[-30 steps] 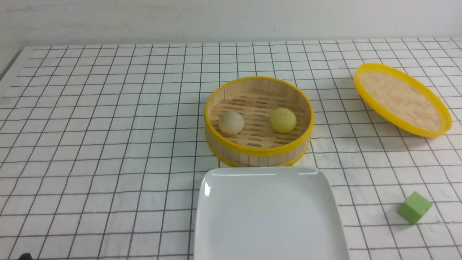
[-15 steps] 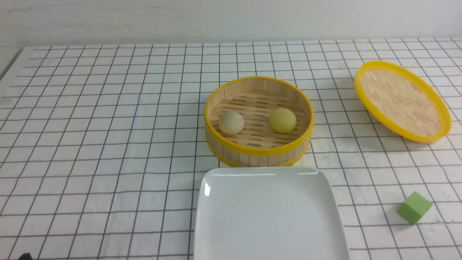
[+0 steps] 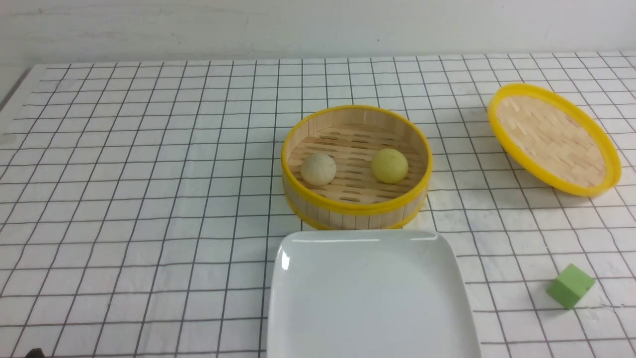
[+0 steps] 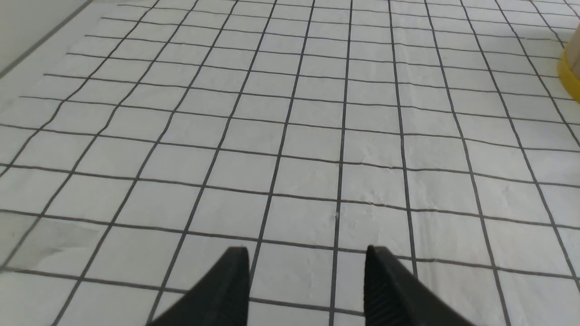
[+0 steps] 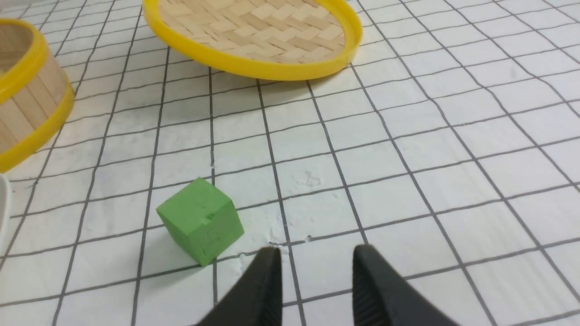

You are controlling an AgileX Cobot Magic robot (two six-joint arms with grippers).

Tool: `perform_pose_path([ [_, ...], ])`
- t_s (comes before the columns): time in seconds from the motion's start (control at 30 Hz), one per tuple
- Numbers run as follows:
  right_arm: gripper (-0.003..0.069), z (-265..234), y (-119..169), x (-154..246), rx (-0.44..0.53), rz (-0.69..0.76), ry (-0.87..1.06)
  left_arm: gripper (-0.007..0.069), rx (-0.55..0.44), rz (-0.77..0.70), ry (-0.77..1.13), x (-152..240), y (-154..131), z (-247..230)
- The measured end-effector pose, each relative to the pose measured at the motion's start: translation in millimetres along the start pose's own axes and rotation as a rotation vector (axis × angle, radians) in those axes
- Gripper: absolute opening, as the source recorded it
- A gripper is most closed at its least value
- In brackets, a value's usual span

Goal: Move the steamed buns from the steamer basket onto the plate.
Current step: Use the right arm to grab the steamed stuffed bun that is closest to it

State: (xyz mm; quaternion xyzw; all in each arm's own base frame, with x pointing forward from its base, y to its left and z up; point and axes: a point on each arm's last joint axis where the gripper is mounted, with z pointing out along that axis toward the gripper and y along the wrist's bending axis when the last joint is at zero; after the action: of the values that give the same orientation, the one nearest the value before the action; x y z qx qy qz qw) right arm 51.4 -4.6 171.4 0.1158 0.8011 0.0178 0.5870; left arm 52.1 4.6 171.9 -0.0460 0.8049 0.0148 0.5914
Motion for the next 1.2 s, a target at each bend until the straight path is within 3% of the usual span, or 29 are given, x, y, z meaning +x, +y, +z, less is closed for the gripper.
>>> perform_pose_path([
  [1.2, 0.0239, 0.0, 0.2, -1.0, -0.003, 0.004, -0.011, 0.0370, 0.000, 0.000, 0.000, 0.0, 0.0, 0.0],
])
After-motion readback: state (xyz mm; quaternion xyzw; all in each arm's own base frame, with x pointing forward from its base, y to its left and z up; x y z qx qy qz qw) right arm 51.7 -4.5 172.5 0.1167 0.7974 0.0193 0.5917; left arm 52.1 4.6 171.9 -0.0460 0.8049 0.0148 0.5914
